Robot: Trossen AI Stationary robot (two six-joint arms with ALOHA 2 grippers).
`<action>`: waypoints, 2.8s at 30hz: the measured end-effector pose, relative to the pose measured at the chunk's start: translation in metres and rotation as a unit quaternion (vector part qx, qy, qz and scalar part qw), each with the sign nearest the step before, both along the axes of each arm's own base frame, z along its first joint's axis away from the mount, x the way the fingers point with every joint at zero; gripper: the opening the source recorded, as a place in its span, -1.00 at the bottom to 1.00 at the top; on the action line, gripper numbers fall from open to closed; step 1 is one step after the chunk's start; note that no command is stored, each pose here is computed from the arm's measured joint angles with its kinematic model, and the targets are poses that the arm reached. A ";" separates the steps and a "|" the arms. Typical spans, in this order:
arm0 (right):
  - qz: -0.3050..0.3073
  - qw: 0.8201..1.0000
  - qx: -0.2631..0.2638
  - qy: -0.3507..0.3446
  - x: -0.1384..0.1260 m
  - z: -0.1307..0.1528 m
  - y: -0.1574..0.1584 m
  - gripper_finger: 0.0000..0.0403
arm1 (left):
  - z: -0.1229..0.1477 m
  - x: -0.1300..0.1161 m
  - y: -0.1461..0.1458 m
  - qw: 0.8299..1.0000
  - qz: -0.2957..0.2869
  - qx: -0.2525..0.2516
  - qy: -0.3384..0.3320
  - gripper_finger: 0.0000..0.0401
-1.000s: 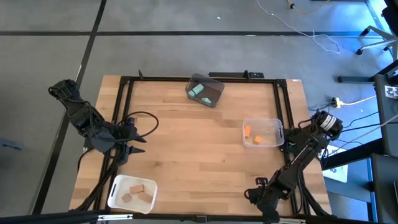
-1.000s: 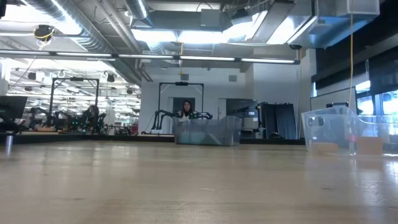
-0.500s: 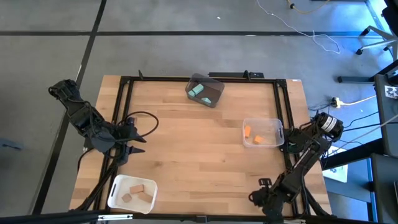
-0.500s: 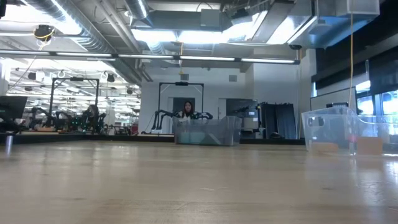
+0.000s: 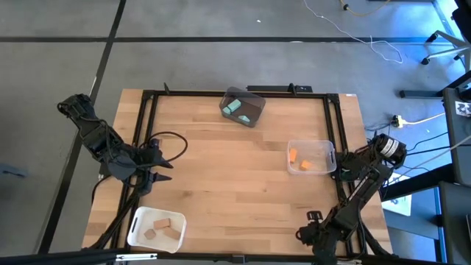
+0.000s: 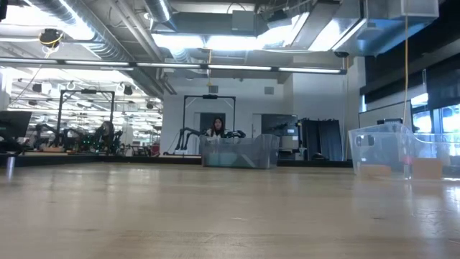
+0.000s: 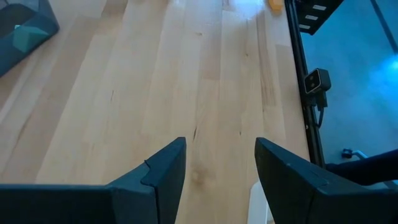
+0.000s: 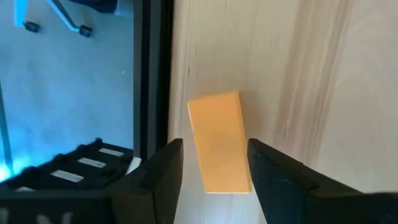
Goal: Sort & place blocks by color
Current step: Put the yellow block into the transparent bin
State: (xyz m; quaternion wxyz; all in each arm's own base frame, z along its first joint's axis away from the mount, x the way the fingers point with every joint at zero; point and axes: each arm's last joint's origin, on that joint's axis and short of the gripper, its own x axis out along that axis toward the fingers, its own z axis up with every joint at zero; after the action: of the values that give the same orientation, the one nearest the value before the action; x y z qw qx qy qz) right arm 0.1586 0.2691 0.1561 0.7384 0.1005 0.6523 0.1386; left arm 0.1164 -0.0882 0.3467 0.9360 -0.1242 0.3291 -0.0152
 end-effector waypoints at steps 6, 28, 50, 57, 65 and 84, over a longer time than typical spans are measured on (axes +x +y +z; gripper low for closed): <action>0.005 1.000 -0.014 0.011 -0.001 -0.014 0.004 -0.11 | 0.000 0.000 0.001 1.000 0.007 0.006 -0.005 -0.09; -0.045 0.998 -0.048 0.005 0.002 -0.030 0.006 -0.11 | 0.000 0.000 0.001 1.000 0.009 0.007 -0.006 -0.09; -0.074 0.996 -0.054 -0.013 0.004 -0.031 0.006 -0.11 | 0.000 0.000 0.001 1.000 0.010 0.008 -0.007 -0.09; -0.075 0.995 -0.064 -0.015 0.004 -0.035 0.005 -0.11 | 0.000 0.000 0.001 1.000 0.010 0.008 -0.007 -0.09; -0.077 0.994 -0.076 -0.013 0.004 -0.038 0.005 -0.11 | 0.000 0.000 0.001 1.000 0.015 0.011 -0.009 -0.09; -0.098 0.992 -0.073 -0.011 0.005 -0.033 0.004 -0.37 | 0.001 0.001 0.002 0.999 0.025 0.019 -0.016 -0.09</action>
State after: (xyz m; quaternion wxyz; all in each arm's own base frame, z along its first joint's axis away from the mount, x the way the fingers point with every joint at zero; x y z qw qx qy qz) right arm 0.1640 0.2727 0.1229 0.7609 0.1084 0.6394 0.0185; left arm 0.1170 -0.0864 0.3473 0.9433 -0.1141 0.3113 0.0125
